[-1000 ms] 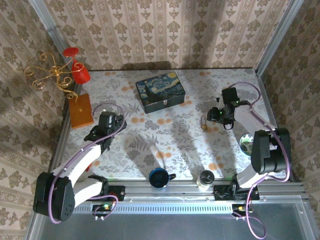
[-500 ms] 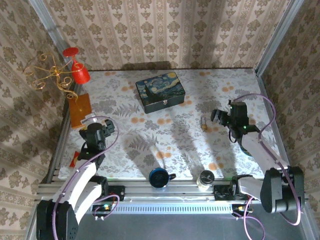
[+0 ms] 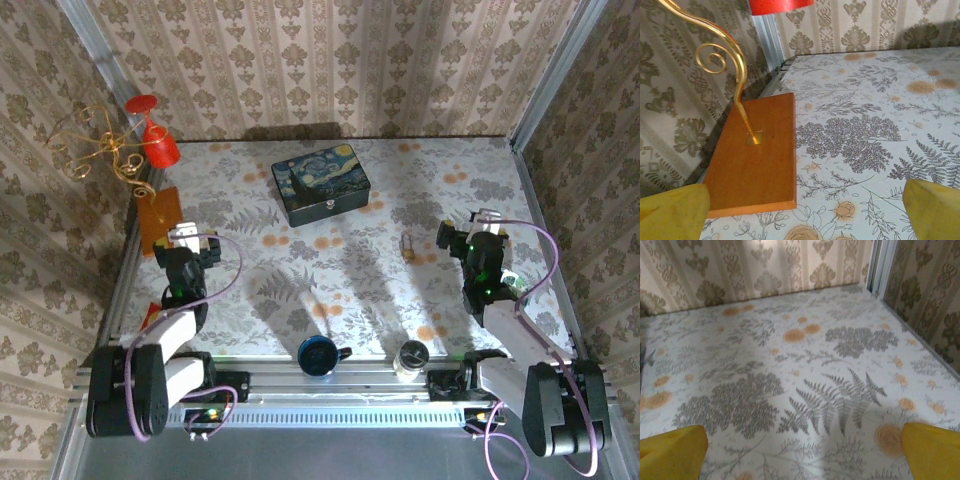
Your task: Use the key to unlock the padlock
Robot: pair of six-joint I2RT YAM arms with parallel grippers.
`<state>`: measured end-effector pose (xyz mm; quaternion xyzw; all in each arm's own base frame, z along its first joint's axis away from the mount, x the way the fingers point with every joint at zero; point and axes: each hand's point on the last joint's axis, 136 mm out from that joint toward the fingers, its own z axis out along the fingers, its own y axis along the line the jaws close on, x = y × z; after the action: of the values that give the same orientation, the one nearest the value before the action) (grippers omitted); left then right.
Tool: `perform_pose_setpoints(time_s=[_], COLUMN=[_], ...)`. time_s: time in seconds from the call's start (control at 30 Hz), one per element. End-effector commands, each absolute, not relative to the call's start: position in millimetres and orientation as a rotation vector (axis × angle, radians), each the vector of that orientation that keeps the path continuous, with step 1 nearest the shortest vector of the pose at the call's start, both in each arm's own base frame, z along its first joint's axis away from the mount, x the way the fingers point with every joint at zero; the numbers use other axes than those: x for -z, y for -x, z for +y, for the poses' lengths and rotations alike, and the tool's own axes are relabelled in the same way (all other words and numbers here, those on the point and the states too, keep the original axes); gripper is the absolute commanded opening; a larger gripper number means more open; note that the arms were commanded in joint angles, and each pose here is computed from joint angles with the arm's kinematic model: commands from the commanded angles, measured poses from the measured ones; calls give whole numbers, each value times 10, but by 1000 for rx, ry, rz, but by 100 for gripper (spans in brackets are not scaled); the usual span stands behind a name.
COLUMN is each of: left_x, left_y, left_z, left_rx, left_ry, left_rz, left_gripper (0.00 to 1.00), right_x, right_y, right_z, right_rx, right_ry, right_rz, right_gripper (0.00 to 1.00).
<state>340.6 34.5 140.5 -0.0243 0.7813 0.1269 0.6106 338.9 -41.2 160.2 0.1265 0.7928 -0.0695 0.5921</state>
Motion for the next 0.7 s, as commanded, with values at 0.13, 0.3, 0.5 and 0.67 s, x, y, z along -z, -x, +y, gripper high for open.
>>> perform_pose_setpoints(time_s=[0.13,0.3,0.5,0.67], left_x=[-1512,-1377,-1256,-1046], left_y=[-3531,-3494,-3683,-3774], left_z=[269,114,-83,-84], left_rx=[-193,-58,55,80], left_ry=[-31,-70,-144,-147], left_rz=[1764,1727,1725,1782], left_gripper=[100,100,100,100], right_x=[-1677,-1556,-1581,-1604], right_y=[-3547,-3619,-3604,-3609], right_z=[-406,-363,-304,-286], right_rx=[131,78,54,40], right_ry=[-246,-244,-207,-194], right_rz=[1726,1744,1729,1722], right_gripper=[100,100,100,100])
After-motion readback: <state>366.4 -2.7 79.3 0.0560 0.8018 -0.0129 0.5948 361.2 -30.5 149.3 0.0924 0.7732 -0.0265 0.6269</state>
